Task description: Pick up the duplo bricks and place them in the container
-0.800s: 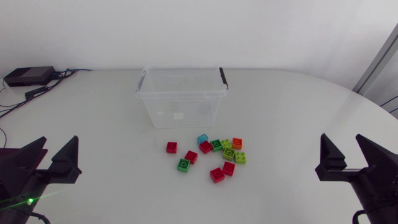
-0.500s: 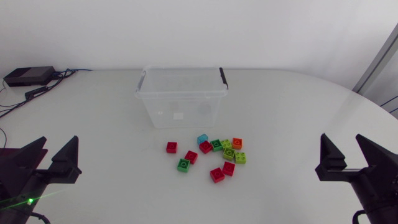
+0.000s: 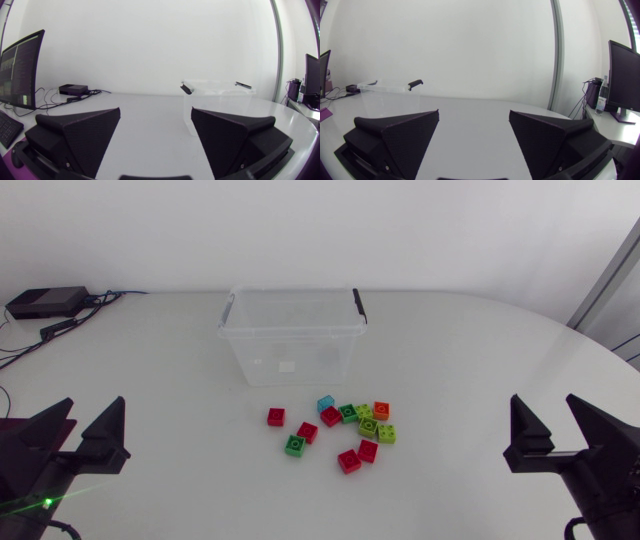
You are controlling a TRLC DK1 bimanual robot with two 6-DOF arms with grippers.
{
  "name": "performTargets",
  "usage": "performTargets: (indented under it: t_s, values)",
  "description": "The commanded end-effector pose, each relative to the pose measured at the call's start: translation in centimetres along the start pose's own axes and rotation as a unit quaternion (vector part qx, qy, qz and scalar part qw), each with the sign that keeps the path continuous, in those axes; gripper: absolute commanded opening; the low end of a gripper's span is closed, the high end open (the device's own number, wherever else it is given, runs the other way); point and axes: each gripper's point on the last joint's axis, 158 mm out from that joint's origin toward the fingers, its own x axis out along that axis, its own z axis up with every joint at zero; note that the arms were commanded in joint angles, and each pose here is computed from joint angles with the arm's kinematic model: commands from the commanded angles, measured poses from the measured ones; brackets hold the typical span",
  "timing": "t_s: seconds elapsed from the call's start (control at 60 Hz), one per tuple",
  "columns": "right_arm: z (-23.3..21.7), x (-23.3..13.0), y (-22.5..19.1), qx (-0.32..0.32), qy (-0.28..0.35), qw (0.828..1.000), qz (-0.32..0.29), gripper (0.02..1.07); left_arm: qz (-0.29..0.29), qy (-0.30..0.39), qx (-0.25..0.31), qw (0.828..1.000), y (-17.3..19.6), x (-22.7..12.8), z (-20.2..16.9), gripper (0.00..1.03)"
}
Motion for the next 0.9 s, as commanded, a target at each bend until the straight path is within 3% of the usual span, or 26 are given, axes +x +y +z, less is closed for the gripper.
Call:
performTargets:
  t_s: [0.0, 0.25, 0.467, 0.567, 0.683, 0.883]
  values:
    - [-0.1, 0.0, 0.1, 0.014, -0.006, 1.000, 0.002, 1.03, 0.004, -0.026, -0.001, 1.000, 0.2, -0.2, 1.7, 0.99]
    - [3.1, -0.2, 0.1, 0.016, -0.048, 0.999, 0.003, 1.03, -0.004, -0.055, 0.001, 0.998, -0.3, -0.6, 6.9, 0.99]
    - [5.1, 1.1, 0.3, 0.013, -0.032, 0.999, 0.006, 1.03, -0.022, -0.029, -0.004, 0.999, -1.3, 1.5, 9.3, 0.99]
    - [5.5, 2.6, 0.9, 0.012, -0.003, 1.000, 0.016, 1.03, -0.058, 0.017, -0.003, 0.998, -3.6, 3.4, 8.8, 0.98]
    - [5.0, 4.2, 1.6, 0.010, 0.034, 0.999, 0.026, 1.03, -0.062, 0.055, 0.001, 0.997, -4.0, 5.1, 8.3, 0.95]
    - [3.1, 5.5, 2.4, 0.005, 0.081, 0.996, 0.040, 1.03, -0.120, 0.204, 0.082, 0.968, -7.5, 7.8, 3.0, 0.94]
